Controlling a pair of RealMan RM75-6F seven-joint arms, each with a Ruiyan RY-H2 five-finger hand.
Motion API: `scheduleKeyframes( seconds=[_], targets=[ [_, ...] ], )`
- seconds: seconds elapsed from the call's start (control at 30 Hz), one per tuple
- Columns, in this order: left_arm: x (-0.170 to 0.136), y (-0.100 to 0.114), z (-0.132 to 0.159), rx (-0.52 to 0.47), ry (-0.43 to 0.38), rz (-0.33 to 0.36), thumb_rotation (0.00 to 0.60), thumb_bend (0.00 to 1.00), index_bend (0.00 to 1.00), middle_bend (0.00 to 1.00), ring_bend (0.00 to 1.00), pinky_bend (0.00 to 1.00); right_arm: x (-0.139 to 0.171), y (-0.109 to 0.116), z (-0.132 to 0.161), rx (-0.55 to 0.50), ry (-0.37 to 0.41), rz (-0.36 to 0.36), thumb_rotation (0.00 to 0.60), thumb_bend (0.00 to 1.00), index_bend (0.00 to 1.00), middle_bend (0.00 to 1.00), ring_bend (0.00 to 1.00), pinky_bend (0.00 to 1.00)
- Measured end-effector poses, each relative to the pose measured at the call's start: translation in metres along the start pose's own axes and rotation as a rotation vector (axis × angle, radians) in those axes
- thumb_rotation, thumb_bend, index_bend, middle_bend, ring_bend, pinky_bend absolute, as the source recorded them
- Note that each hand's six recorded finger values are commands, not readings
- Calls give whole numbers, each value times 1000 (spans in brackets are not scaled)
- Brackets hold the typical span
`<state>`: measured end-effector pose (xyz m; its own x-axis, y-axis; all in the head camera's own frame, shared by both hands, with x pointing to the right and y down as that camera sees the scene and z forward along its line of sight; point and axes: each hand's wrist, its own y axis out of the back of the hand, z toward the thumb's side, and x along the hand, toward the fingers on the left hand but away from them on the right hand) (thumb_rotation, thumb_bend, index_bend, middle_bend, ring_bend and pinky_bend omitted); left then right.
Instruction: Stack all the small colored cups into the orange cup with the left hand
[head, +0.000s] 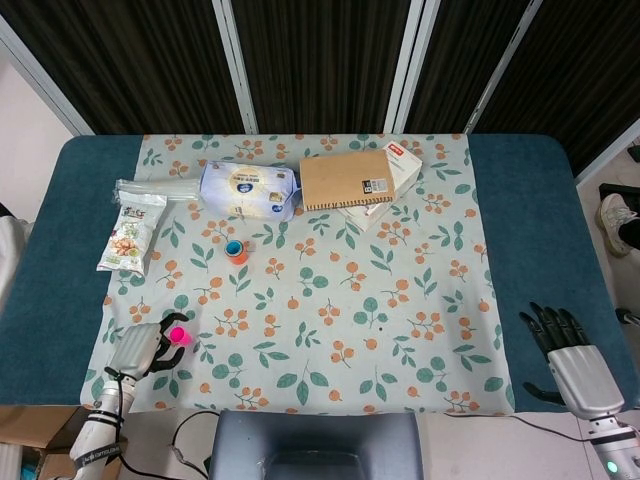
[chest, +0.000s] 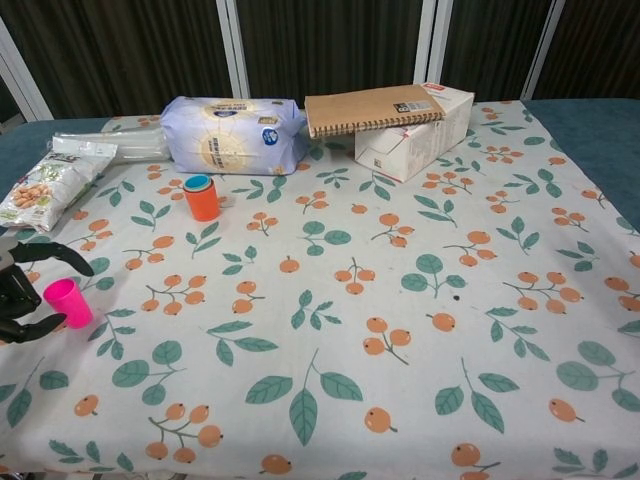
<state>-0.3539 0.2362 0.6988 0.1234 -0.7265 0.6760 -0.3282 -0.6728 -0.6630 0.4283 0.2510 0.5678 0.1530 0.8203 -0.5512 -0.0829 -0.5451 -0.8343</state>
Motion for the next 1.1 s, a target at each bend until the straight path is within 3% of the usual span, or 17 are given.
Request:
scheduleKeyframes(
  seconds=[0.43, 0.67, 0.93, 1.1],
  targets=[
    [6, -4, -3, -26, 6, -6, 600, 364, 427, 1000, 1000, 1000, -1, -2, 0, 7, -5, 4, 600, 206, 0, 0, 0, 0],
    [8, -6, -4, -34, 8, 0, 600, 379, 528, 1000, 1000, 1000, 0, -1, 0, 6, -6, 1, 600, 206, 0, 0, 0, 0],
    [11, -1, -4, -33, 6, 21, 600, 415, 574, 1000, 1000, 1000, 0, -1, 0, 6, -7, 1, 600, 206, 0, 0, 0, 0],
    [19, 14, 7, -69, -16, 61, 600, 420, 582, 1000, 1000, 1000, 0, -1, 0, 7, -5, 3, 600, 205, 0, 0, 0, 0]
  ],
)
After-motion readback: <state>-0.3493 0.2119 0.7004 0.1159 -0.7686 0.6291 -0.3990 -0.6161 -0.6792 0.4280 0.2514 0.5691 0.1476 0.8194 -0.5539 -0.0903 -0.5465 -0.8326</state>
